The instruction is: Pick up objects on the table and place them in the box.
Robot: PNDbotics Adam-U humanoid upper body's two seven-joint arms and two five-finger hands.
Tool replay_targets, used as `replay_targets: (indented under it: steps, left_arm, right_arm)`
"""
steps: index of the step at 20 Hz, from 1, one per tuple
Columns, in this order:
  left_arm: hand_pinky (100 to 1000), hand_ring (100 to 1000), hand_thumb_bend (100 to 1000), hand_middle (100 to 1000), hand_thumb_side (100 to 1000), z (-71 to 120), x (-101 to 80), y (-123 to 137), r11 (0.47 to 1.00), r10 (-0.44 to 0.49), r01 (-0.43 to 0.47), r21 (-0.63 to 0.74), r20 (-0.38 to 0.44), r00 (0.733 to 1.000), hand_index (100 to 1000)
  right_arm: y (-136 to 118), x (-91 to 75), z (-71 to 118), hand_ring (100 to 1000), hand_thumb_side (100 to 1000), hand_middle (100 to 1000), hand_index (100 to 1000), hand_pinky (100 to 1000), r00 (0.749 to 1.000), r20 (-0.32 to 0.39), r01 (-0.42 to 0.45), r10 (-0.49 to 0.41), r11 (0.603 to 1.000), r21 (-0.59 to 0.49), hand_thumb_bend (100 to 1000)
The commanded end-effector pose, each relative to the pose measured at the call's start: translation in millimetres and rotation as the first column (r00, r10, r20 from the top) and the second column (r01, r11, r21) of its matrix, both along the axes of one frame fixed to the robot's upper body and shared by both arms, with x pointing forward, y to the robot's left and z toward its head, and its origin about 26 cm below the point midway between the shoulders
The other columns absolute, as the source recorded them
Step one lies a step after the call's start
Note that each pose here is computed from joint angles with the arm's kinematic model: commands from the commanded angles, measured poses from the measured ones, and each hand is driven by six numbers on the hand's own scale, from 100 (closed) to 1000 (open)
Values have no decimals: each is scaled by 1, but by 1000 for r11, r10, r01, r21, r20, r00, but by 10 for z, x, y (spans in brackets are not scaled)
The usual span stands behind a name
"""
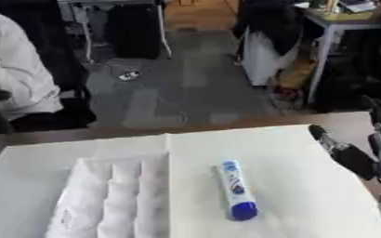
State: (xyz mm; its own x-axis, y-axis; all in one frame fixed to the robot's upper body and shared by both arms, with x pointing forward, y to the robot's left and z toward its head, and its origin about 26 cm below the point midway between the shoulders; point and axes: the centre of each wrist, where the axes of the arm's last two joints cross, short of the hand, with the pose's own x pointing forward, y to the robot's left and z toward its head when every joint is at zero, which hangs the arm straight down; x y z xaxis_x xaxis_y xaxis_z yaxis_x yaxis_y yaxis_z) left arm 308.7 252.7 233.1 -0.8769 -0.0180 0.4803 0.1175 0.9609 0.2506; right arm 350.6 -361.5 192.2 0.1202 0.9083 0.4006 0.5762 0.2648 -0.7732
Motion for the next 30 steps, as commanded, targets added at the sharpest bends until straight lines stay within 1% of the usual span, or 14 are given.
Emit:
replay_targets:
  steps: [1, 5, 7, 10, 15, 22, 26, 30]
  left_arm:
    - [429, 670, 548, 780, 866, 101, -32, 8, 1000, -8, 7, 11, 37, 999, 823]
    - [428, 670, 548, 780, 867, 94, -34, 17, 1000, -4, 3, 13, 35, 999, 823]
    - [427, 669, 548, 779, 867, 87, -36, 26, 1000, 0, 0, 14, 35, 999, 823]
    - [426, 669, 548, 779, 868, 76, -38, 29, 1000, 2, -3, 17, 31, 1000, 823]
    - [428, 670, 549, 780, 868, 66, -38, 17, 1000, -7, 7, 18, 33, 999, 823]
    - [428, 671, 548, 780, 867, 81, -35, 9, 1000, -13, 12, 17, 43, 999, 823]
    - [430, 672, 547, 781, 867, 84, -33, -7, 1000, -24, 24, 13, 46, 999, 823]
    - [433, 673, 547, 782, 867, 94, -31, -18, 999, -39, 39, 7, 55, 998, 824]
  right_arm:
    - [-11, 62, -3, 987, 828, 942, 1000, 939, 999, 29, 13, -13, 1000, 6, 775]
    - [17, 130, -84, 987, 819, 951, 1000, 938, 1000, 11, -5, 5, 1000, 26, 788]
    - [72, 172, -123, 989, 812, 959, 1000, 944, 1000, 2, -25, 25, 999, 48, 788]
    - [197, 246, -202, 983, 800, 955, 1000, 945, 997, -23, -71, 73, 996, 62, 786]
    - [384, 374, -325, 977, 809, 945, 1000, 947, 986, -59, -152, 155, 987, 50, 785]
    - [553, 485, -390, 967, 804, 933, 1000, 939, 976, -76, -201, 205, 978, 53, 784]
    - [617, 545, -428, 961, 811, 927, 1000, 938, 966, -103, -234, 237, 972, 34, 786]
    - [642, 602, -459, 955, 798, 917, 988, 934, 954, -148, -260, 259, 966, 17, 789]
